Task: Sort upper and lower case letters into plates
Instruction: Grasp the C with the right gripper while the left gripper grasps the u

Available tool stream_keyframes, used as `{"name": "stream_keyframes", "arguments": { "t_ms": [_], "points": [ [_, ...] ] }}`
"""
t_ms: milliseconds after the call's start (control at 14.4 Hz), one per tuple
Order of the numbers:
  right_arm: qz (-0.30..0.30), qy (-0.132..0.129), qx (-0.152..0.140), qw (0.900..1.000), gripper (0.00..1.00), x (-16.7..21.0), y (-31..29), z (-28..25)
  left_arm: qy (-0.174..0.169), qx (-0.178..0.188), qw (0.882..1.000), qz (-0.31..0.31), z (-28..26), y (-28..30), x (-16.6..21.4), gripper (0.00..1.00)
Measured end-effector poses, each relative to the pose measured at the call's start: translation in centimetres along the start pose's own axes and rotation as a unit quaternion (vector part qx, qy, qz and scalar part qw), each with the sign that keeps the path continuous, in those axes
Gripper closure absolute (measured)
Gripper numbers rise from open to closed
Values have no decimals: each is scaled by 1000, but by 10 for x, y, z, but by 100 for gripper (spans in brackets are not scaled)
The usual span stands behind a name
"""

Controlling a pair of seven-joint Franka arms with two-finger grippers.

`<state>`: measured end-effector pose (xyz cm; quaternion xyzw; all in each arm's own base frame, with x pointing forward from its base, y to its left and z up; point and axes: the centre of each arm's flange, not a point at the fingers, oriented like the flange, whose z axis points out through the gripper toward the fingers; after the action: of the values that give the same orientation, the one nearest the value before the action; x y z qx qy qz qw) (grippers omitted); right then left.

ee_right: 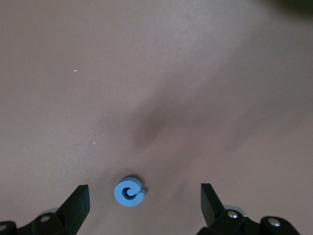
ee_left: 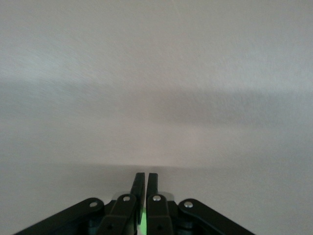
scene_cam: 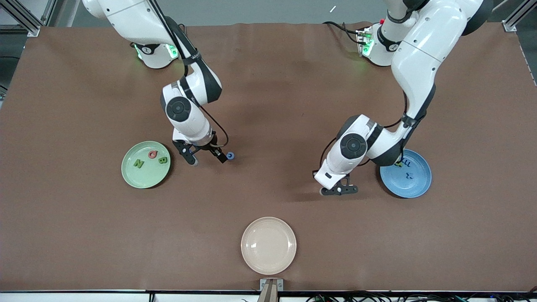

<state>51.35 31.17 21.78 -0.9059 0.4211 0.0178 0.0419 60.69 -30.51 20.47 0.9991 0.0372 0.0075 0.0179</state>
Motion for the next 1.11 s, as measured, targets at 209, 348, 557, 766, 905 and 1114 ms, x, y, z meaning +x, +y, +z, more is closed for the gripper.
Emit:
{"name": "stream_keyframes", "arguments": {
  "t_ms": [209, 348, 557, 766, 905, 1114],
  "points": [
    [2, 1, -3, 1000, 3, -1, -13, 16, 5, 6, 1000, -2, -17, -14, 9, 91],
    [1, 1, -7, 1000, 9, -1, -14, 23, 3, 8, 1000, 0, -17, -12, 7, 78],
    [-3, 0, -12, 1000, 31, -5, -15, 29, -4, 10, 1000, 12, -10, -1, -4, 60],
    [-5, -1, -17, 1000, 39, -15, -15, 36, -12, 13, 1000, 17, -3, 11, -17, 47],
    [-3, -1, -19, 1000, 39, -20, -16, 39, -18, 15, 1000, 14, 4, 14, -22, 46],
    [-2, 0, -22, 1000, 42, -25, -19, 45, -23, 17, 1000, 5, 10, 13, -25, 43]
  ]
}}
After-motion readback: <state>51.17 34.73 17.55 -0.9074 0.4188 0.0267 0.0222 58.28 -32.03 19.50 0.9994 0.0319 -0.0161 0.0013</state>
